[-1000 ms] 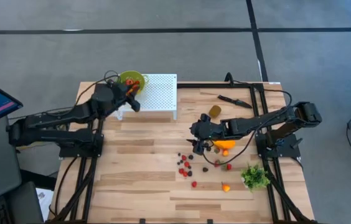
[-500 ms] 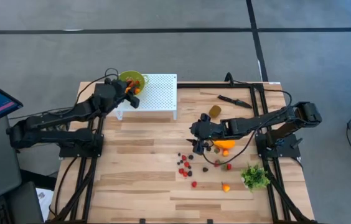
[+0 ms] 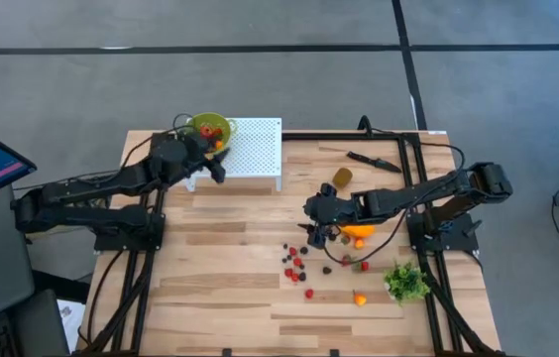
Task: Pick & Place Fruit
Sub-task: Put the black cherry into the green strainer bowl on the shelf
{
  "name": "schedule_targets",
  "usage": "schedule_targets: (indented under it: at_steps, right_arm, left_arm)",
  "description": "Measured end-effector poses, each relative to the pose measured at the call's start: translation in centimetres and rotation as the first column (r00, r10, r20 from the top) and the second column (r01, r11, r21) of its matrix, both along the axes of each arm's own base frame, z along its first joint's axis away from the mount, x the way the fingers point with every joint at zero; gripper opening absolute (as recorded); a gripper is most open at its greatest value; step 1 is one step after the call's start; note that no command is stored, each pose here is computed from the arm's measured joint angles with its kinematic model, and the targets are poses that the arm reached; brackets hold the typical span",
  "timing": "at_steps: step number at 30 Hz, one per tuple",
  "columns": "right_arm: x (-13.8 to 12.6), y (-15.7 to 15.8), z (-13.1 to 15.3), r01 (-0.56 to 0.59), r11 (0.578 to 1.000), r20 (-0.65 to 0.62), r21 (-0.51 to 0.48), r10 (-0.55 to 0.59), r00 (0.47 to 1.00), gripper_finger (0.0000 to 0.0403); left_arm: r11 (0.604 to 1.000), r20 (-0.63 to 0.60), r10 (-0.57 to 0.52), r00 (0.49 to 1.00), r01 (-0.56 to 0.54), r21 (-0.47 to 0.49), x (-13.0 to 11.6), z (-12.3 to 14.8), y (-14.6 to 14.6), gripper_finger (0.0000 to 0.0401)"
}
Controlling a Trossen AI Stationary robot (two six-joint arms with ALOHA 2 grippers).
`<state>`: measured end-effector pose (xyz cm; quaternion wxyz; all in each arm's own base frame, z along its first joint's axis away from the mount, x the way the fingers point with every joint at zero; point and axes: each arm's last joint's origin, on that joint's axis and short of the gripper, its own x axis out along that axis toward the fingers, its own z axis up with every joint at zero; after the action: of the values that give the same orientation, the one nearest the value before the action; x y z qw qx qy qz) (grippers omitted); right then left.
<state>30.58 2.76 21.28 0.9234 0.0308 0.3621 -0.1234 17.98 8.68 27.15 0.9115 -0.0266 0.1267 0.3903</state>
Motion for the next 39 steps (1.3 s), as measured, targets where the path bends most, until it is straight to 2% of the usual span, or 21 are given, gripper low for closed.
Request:
schedule_targets:
  at_steps: [4,7,11,16,21,26,33,39]
  right_arm:
    - [-0.3,1.3,-0.2,-0.016,1.000,-0.018,0.027,0.016,1.000,0.0265]
    - [-0.5,2.5,-0.2,-0.029,0.998,-0.016,0.051,0.030,0.999,0.0265]
    - [-0.8,4.0,-0.2,-0.061,0.996,-0.013,0.069,0.062,0.998,0.0265]
    - [-1.3,5.7,-0.2,-0.093,0.991,-0.008,0.093,0.094,0.996,0.0265]
    - [-1.4,7.0,-1.2,-0.093,0.991,-0.037,0.102,0.097,0.995,0.0265]
    - [-1.0,7.8,-3.0,-0.092,0.992,-0.079,0.088,0.099,0.992,0.0265]
    - [-0.2,6.9,-5.1,-0.041,0.996,-0.153,0.077,0.052,0.987,0.0265]
    - [0.4,5.7,-6.4,0.002,0.997,-0.193,0.072,0.012,0.981,0.0265]
  left_arm:
    - [0.989,0.011,-0.144,0.990,0.144,-0.021,0.7,0.0,-1.5,0.0214]
    - [0.958,-0.002,-0.285,0.958,0.285,-0.025,1.4,-0.2,-2.9,0.0204]
    - [0.867,-0.041,-0.498,0.866,0.496,-0.048,2.6,-0.9,-5.5,0.0191]
    - [0.755,-0.105,-0.656,0.748,0.646,-0.116,4.3,-2.7,-8.9,0.0178]
    - [0.684,-0.186,-0.729,0.659,0.706,-0.183,5.8,-5.2,-11.4,0.0171]
    - [0.649,-0.211,-0.760,0.614,0.733,-0.203,7.2,-7.1,-12.9,0.0172]
    - [0.642,-0.227,-0.766,0.601,0.735,-0.219,8.4,-8.9,-13.5,0.0171]
    - [0.643,-0.223,-0.765,0.604,0.733,-0.221,8.6,-9.1,-13.5,0.0172]
